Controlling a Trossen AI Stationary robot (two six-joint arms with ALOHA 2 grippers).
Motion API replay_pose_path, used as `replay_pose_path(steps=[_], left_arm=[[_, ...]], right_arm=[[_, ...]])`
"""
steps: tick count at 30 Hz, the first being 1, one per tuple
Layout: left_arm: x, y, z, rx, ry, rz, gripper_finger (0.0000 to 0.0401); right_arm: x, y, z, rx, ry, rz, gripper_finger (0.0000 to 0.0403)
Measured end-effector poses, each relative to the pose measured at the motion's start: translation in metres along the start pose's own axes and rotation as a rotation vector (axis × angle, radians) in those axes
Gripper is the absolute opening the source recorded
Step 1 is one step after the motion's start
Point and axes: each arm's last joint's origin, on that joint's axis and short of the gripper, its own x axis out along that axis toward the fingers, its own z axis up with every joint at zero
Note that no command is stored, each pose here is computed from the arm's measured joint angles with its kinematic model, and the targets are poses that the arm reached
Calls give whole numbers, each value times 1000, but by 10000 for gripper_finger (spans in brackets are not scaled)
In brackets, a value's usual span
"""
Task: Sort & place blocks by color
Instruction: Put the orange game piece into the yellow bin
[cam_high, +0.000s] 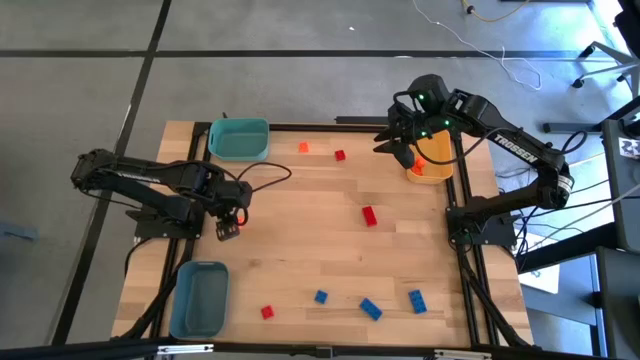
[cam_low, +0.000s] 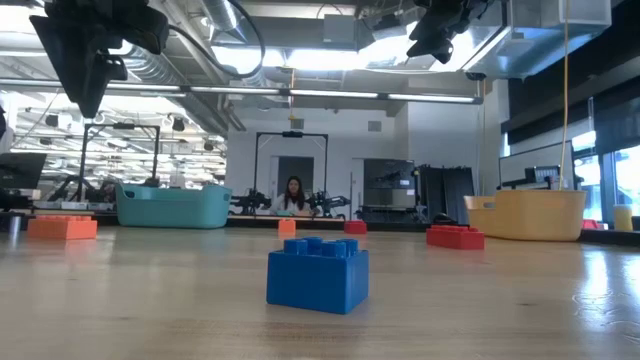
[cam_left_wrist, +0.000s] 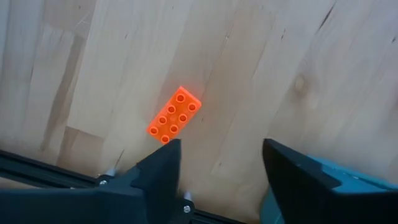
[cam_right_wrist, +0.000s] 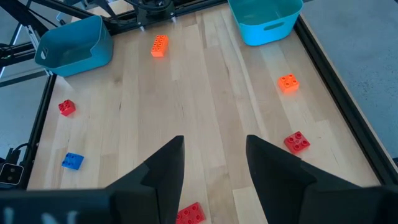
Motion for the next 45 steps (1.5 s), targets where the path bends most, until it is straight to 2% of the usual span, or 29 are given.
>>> replay_pose_path(steps=[3, 7, 9, 16, 20, 26, 30, 33, 37, 42, 45], left_arm=[[0, 0, 1, 80, -8, -3, 269], [0, 2, 1, 371, -22, 74, 306], [5, 3, -1, 424, -18, 118, 311], [39, 12, -15, 435, 84, 129, 313], [57, 13, -16, 434, 50, 119, 313], [58, 10, -12, 442, 10, 78, 313], [58, 8, -13, 305, 24, 10, 313], [58, 8, -11, 223, -1, 26, 313], [63, 13, -11, 16, -10, 55, 313], [76, 18, -4, -402, -26, 63, 313], [76, 23, -1, -764, -28, 48, 313]], right_arm=[[0, 0, 0, 0, 0, 0, 173], [0, 0, 0, 0, 0, 0, 173], [0, 0, 0, 0, 0, 0, 173], [0, 0, 0, 0, 0, -1, 173], [0, 0, 0, 0, 0, -1, 173], [0, 0, 0, 0, 0, -1, 173], [0, 0, 0, 1, 1, -1, 173], [0, 0, 0, 0, 0, -1, 173], [0, 0, 0, -1, -2, -1, 173], [0, 0, 0, -2, -2, -1, 173], [0, 0, 0, -3, -2, -1, 173]])
